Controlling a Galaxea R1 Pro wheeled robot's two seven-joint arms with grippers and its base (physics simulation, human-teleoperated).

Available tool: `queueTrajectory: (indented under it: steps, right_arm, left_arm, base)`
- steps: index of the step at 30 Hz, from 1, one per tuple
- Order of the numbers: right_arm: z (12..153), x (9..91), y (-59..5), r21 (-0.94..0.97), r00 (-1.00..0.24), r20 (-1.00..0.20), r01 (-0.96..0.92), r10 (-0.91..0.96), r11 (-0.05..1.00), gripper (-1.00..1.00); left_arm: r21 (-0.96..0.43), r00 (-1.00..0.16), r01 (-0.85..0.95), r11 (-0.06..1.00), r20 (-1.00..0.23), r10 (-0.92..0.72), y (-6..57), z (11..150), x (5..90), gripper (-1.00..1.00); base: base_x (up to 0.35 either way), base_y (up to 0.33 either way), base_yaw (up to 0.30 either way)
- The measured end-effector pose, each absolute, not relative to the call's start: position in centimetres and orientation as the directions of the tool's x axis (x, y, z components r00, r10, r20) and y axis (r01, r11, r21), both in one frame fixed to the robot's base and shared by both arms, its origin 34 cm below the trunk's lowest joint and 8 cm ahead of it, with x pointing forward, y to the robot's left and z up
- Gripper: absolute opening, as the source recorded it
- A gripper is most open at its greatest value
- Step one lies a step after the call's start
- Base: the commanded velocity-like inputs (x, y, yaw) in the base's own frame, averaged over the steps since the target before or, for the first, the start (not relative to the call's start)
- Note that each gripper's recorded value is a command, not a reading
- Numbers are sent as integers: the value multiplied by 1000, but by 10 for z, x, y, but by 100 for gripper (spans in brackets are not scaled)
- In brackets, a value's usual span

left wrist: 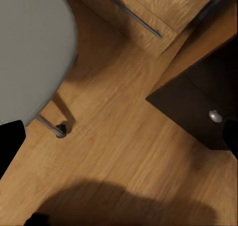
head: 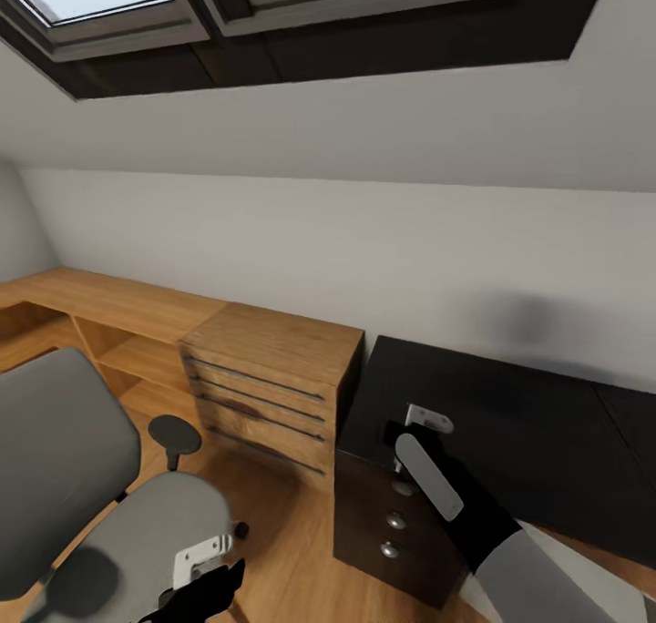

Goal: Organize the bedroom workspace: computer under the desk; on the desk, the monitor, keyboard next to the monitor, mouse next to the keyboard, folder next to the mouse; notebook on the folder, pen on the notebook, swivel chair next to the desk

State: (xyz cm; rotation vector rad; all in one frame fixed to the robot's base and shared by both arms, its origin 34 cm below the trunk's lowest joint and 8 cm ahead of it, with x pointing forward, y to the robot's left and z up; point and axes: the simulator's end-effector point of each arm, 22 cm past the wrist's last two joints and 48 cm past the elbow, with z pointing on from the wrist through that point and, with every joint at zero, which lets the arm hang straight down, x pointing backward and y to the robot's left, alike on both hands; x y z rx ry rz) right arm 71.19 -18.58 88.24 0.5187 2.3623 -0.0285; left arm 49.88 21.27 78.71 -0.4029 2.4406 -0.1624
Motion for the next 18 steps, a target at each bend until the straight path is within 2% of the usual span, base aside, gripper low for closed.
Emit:
queueTrajectory:
  steps: [5, 18]
  right_arm:
    - [883, 709, -190, 120, -668, -646, 388, 369, 914, -100]
    - [892, 707, -197, 102, -653, -659, 415, 374, 904, -100]
  left_arm:
    - [-208, -767, -226, 952, -565, -305, 201, 776, 490, 100]
    - [-206, -773, -221, 953, -559, -300, 199, 773, 488, 100]
  base:
    - [0, 0, -73]
    - [0, 0, -3]
